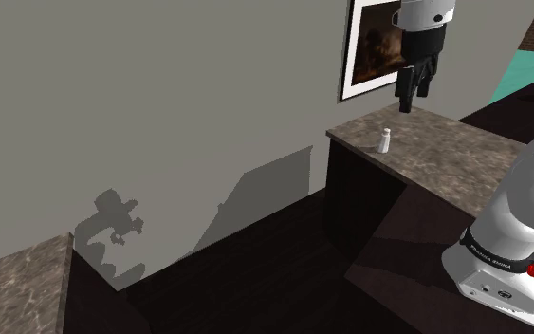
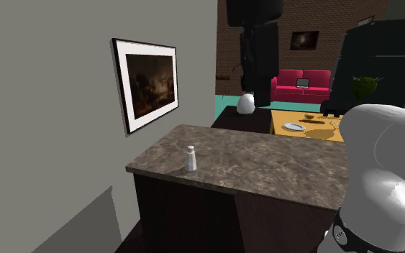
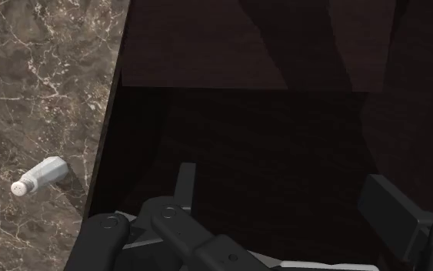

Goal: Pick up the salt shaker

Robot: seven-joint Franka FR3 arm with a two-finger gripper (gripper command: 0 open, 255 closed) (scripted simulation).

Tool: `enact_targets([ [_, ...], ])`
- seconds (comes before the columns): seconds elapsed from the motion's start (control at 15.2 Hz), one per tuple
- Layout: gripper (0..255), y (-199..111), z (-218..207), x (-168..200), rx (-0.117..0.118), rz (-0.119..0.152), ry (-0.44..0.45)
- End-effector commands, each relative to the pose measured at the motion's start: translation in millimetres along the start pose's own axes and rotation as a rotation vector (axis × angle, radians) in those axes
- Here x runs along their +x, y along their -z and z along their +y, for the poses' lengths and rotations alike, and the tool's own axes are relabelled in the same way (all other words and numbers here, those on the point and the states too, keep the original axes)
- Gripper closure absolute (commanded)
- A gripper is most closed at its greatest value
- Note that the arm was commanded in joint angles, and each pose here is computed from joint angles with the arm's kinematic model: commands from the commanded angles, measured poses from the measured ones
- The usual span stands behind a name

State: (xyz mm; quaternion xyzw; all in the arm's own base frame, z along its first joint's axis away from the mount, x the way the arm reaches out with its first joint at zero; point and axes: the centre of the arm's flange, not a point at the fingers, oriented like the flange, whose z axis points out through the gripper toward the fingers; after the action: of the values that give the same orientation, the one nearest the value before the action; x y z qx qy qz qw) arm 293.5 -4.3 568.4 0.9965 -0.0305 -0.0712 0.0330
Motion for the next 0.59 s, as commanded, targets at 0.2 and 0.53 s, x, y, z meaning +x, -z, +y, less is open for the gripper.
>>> enact_targets([
  [0.2, 0, -21.8, 25.4, 22.4, -0.001, -0.009, -0.013],
  [0.53, 0, -58.4, 68.5, 58.4, -0.004, -0.025, -0.035],
])
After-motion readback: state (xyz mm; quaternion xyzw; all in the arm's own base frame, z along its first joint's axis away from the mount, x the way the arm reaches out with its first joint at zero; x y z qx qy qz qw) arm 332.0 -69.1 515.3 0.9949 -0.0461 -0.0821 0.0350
